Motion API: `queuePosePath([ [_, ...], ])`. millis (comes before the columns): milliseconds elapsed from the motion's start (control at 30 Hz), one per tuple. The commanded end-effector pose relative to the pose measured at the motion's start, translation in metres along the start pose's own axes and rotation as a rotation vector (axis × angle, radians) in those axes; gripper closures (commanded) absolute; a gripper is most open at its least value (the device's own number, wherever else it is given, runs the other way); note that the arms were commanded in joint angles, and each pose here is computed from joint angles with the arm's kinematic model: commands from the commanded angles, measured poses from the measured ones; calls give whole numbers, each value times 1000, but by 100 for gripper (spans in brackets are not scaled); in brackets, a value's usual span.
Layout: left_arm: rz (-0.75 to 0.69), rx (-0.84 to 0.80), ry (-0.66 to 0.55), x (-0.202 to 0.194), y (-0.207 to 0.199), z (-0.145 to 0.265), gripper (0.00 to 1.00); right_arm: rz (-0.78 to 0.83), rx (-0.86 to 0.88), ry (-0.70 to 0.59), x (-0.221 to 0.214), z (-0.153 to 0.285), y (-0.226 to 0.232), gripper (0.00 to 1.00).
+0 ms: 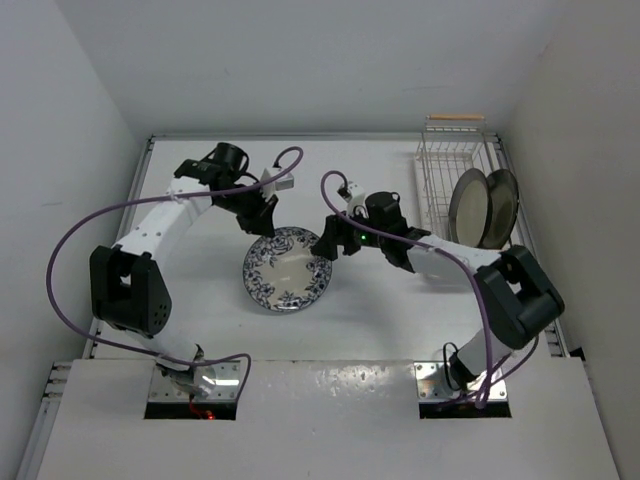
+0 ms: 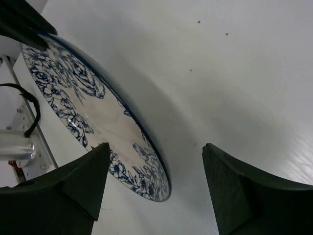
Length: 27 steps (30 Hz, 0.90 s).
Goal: Load the plates into the dish rack
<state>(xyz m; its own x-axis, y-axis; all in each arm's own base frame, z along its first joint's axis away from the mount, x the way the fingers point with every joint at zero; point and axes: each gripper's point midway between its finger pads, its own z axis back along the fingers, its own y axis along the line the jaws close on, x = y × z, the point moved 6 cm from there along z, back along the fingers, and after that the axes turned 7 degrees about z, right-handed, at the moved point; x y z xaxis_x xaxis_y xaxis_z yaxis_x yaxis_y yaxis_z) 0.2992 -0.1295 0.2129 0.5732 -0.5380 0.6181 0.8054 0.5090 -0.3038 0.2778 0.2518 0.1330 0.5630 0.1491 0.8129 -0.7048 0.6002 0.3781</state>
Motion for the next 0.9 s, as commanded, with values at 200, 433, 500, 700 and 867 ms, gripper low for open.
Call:
queuePosePath([
  [200, -123, -85, -192, 35, -34, 36, 100, -6, 133, -35, 12, -37, 31, 68],
  [433, 27, 192, -172, 41, 2, 57, 61, 49, -27, -167, 50, -7, 30, 100],
  [500, 104, 286, -170, 42, 14, 65, 44, 79, -123, -179, 62, 7, 25, 100],
  [700, 333, 682, -220, 31, 65, 118, 22, 154, -490, -356, 131, 77, 8, 100],
  [867, 431, 810, -242, 11, 83, 142, 20, 206, -868, -571, 184, 170, 2, 100],
])
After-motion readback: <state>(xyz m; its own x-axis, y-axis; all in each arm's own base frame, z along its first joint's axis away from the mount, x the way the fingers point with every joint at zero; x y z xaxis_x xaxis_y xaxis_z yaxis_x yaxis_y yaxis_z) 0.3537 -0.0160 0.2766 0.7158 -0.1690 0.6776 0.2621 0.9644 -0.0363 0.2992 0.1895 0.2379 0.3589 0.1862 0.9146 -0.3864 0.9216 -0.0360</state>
